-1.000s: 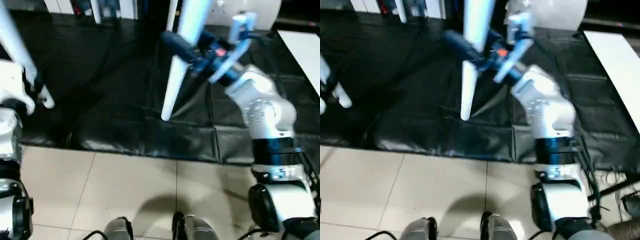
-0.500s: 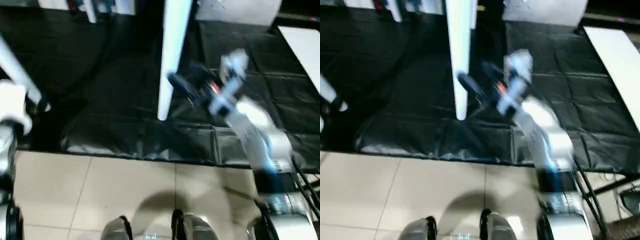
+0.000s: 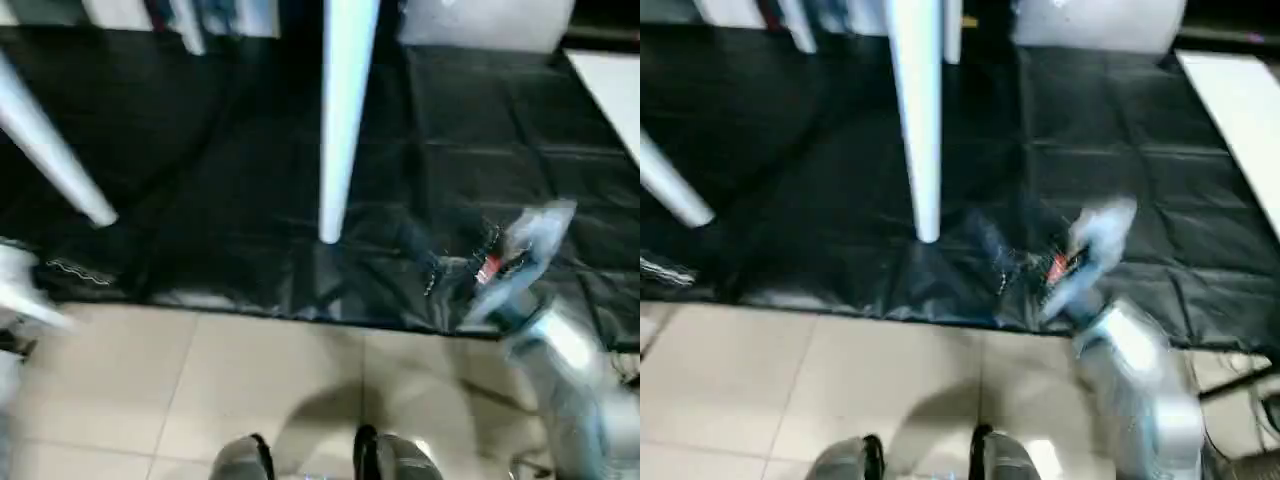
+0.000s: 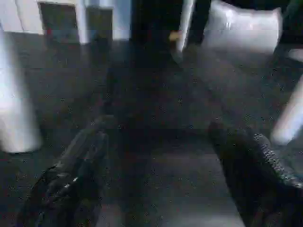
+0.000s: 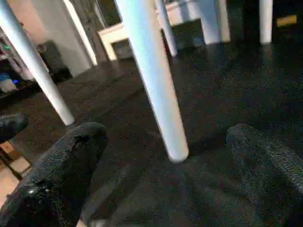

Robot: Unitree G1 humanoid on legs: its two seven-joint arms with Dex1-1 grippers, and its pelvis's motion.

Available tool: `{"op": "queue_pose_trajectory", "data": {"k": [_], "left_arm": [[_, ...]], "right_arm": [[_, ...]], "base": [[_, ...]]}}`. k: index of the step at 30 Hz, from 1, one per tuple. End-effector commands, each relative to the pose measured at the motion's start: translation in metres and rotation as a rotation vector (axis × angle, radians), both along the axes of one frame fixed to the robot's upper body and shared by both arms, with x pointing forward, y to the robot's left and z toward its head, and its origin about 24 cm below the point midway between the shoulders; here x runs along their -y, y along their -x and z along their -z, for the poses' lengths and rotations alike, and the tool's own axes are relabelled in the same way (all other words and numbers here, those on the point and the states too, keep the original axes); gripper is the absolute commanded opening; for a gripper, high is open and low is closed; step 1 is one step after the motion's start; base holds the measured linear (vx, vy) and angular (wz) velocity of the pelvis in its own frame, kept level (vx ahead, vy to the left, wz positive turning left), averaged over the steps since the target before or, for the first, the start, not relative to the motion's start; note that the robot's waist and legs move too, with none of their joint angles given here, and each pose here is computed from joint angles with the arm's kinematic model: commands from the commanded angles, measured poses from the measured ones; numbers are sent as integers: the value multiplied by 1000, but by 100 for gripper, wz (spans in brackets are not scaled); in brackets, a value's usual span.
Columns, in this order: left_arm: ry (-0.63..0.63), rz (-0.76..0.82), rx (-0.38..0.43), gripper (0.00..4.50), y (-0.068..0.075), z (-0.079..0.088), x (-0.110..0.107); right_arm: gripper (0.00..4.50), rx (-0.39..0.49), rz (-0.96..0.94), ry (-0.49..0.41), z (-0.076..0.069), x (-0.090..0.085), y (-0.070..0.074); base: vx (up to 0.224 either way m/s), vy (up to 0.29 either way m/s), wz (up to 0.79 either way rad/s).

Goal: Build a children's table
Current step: Flip table

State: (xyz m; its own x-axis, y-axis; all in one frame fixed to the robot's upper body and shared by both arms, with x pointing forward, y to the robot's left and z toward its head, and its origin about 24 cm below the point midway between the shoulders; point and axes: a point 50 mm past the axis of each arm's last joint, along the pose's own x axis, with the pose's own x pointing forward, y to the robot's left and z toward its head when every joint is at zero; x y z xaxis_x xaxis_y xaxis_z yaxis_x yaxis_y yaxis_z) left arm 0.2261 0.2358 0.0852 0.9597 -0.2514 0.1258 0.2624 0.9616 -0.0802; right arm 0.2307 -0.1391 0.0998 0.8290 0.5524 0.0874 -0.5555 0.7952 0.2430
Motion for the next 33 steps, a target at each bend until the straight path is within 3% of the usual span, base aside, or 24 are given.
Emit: {"op": "queue_pose_trajectory", "data": {"k": [1,4,11,21,24,26,27,29,30,32,33], "left_arm": [[-1,-58,38,353,3,-5,12],[42,-66,10,353,12,-4,28],[21,-64,-68,353,29,8,48],[-8,-51,-127,353,32,16,56],[-23,8,-204,353,33,28,60],[-28,122,-273,353,36,43,67],[-38,226,-358,371,39,60,71],[-64,267,-452,371,41,78,70],[-88,296,-506,371,42,90,70],[-92,317,-577,371,43,105,70],[-142,283,-637,380,41,121,66]], "right_arm": [[450,-26,72,38,3,-1,4],[450,-43,102,98,12,-5,9],[450,-41,102,106,23,-8,15],[450,-53,54,108,30,-13,18],[450,-86,9,117,36,-15,20],[450,-130,-56,128,46,-17,24],[450,-190,-115,162,62,-18,29],[450,-256,-143,191,77,-18,31],[450,-338,-144,220,92,-16,31],[450,-400,-153,255,109,-15,31],[450,-469,-136,261,123,-13,29]], "base": [[0,0,0],[0,0,0],[-43,158,-13],[-16,144,7],[-84,201,7],[-88,152,7],[-98,97,-8],[-97,89,-15],[-98,62,-18],[-100,52,-14],[-110,25,-1]]}}
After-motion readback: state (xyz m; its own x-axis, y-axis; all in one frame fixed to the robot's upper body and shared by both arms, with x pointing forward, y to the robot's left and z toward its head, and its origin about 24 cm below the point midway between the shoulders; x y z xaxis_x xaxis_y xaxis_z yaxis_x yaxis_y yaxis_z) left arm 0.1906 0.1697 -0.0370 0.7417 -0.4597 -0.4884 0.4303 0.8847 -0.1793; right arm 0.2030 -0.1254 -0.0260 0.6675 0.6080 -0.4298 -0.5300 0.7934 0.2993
